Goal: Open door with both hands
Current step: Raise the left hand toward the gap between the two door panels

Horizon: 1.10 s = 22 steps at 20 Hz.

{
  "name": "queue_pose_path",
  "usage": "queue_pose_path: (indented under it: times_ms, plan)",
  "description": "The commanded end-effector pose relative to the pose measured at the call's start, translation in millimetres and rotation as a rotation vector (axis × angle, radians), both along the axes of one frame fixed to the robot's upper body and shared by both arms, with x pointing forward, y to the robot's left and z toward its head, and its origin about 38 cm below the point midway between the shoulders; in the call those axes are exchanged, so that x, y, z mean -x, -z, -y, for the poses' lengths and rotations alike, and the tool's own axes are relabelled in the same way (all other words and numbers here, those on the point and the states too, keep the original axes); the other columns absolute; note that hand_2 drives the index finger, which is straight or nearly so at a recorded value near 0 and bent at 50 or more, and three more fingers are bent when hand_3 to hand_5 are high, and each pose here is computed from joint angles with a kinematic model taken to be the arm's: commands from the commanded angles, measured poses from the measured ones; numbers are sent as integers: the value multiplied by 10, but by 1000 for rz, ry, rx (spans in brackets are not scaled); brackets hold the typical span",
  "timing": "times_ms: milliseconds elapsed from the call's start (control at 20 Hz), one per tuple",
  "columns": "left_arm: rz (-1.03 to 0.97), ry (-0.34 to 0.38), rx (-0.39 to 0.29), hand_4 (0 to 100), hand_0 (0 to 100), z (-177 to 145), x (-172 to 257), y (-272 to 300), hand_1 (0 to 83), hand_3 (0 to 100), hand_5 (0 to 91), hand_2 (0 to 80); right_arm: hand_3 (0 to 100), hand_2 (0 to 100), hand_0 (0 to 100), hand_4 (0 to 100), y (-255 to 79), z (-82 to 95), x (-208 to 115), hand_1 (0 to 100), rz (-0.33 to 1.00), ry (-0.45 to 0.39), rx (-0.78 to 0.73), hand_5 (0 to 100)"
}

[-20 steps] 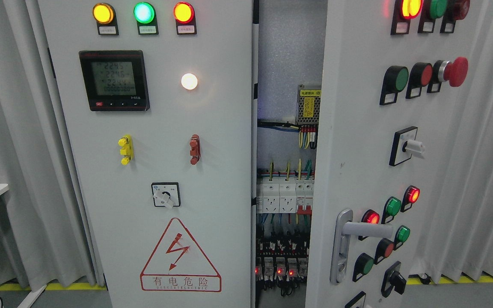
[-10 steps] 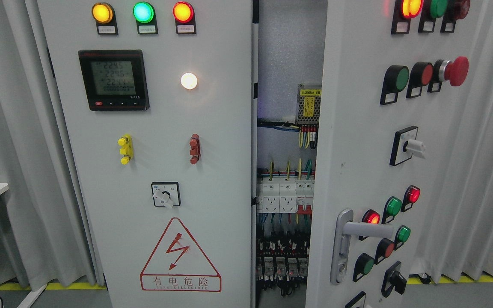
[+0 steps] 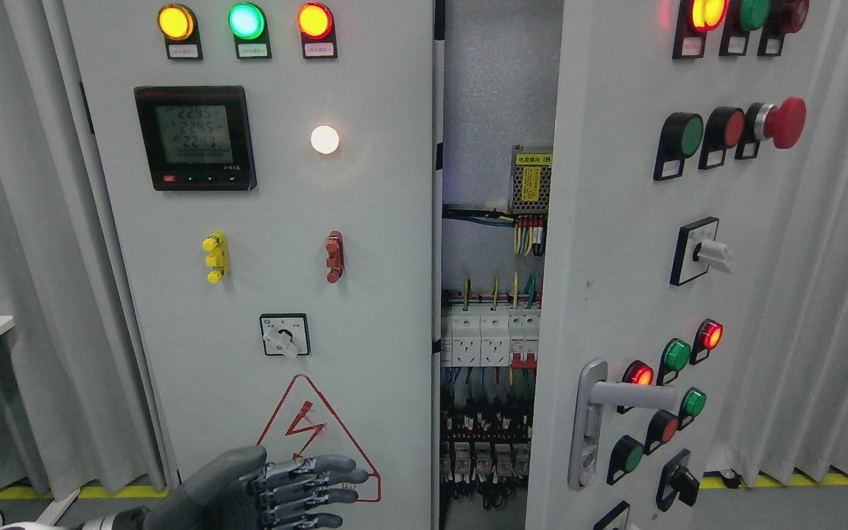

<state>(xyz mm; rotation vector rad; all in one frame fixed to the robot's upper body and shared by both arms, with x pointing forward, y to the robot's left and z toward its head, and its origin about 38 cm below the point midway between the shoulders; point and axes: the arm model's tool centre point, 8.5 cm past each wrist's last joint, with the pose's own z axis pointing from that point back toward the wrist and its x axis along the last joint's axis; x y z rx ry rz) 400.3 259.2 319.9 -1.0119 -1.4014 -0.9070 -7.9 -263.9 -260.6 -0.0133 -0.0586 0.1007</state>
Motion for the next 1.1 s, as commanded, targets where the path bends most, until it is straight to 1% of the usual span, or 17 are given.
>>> queue_pose_path:
  times_ms: [0,50,100,200,300,451,651,851,1051]
  plan:
    - [21,27,95,38,296,12,-320,-576,0,27,0,27,0,0,219,0,-1,0,-218,0,34,-3,0,0]
    - [11,40,98,38,296,62,-396,-649,0,27,0,27,0,0,219,0,-1,0,-218,0,34,-3,0,0]
    - [-2,54,86,38,296,157,-477,-700,0,27,0,27,0,0,219,0,-1,0,-218,0,34,-3,0,0]
    - [-21,65,81,38,296,260,-612,-785,0,27,0,27,0,0,218,0,-1,0,-218,0,34,-3,0,0]
    - [-21,78,100,38,296,301,-669,-870,0,27,0,27,0,0,219,0,-1,0,-218,0,34,-3,0,0]
    - [-37,131,59,38,295,517,-728,-920,0,27,0,27,0,0,219,0,-1,0,-218,0,34,-3,0,0]
    - [-1,194,86,38,295,653,-813,-1222,0,27,0,27,0,0,219,0,-1,0,-218,0,34,-3,0,0]
    - [-8,217,33,38,295,872,-924,-1189,0,27,0,27,0,0,218,0,-1,0,-218,0,34,-3,0,0]
    - [2,267,20,38,295,1074,-953,-1228,0,27,0,27,0,0,218,0,-1,0,-218,0,34,-3,0,0]
